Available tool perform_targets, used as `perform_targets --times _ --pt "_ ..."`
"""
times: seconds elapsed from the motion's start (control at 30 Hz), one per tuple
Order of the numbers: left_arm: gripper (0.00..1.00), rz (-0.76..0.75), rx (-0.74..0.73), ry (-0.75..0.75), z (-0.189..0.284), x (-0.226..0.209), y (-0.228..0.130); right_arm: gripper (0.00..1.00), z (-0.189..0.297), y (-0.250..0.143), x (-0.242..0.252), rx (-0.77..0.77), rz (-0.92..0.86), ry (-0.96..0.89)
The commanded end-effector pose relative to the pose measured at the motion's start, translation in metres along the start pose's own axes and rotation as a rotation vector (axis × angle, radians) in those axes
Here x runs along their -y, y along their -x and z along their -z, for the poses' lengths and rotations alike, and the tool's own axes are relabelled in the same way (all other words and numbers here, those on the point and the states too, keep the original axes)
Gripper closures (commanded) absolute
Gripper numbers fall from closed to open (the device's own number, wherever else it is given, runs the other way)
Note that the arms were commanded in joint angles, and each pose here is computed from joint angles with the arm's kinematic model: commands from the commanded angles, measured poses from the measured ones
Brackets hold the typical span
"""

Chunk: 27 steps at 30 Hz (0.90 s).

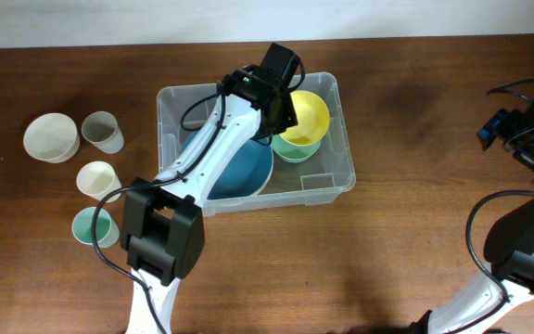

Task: Pack container
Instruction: 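Carry the yellow bowl onto the mint-green bowl in the bin, then release the yellow bowl and move the left gripper to the white bowl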

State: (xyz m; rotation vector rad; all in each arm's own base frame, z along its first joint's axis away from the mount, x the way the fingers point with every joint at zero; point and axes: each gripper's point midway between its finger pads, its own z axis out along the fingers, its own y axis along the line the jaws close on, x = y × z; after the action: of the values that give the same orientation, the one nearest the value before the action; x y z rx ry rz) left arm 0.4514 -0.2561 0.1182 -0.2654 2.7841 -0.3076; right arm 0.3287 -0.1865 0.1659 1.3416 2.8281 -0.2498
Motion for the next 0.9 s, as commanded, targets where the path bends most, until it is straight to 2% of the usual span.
perform_targets --times 0.0,0.17,0.43,0.5,0.57,0.6,0.73,0.77,0.87 --pt "0.97 -0.007 0.007 0.007 -0.002 0.001 0.002 0.01 -0.001 0.0 0.002 0.0 -0.009 -0.007" --pt "0.96 -0.007 -0.004 0.017 -0.002 -0.002 -0.001 0.01 -0.001 0.0 0.002 0.0 -0.009 -0.007" --pt "0.87 -0.008 -0.02 0.03 -0.002 -0.005 -0.005 0.01 -0.001 0.0 0.002 0.0 -0.009 -0.007" --pt "0.77 -0.008 -0.02 0.03 -0.002 -0.005 -0.005 0.01 -0.001 0.0 0.002 0.0 -0.009 -0.007" --pt "0.53 -0.008 -0.019 0.029 -0.002 -0.005 -0.005 0.01 -0.001 0.0 0.002 0.0 -0.009 -0.007" --pt "0.45 -0.008 -0.016 0.028 -0.002 -0.004 -0.004 0.01 -0.001 0.0 0.002 0.0 -0.009 -0.007" --pt "0.3 -0.083 0.05 0.021 0.008 -0.004 0.018 0.01 -0.001 0.0 0.002 0.0 -0.009 -0.007" --pt "0.24 -0.108 0.07 0.011 0.016 -0.003 0.027 0.01 -0.001 0.0 0.002 0.0 -0.009 -0.007" --pt "0.15 -0.126 0.14 -0.008 0.054 -0.005 0.058 0.01 -0.001 0.0 0.002 0.0 -0.009 -0.007"
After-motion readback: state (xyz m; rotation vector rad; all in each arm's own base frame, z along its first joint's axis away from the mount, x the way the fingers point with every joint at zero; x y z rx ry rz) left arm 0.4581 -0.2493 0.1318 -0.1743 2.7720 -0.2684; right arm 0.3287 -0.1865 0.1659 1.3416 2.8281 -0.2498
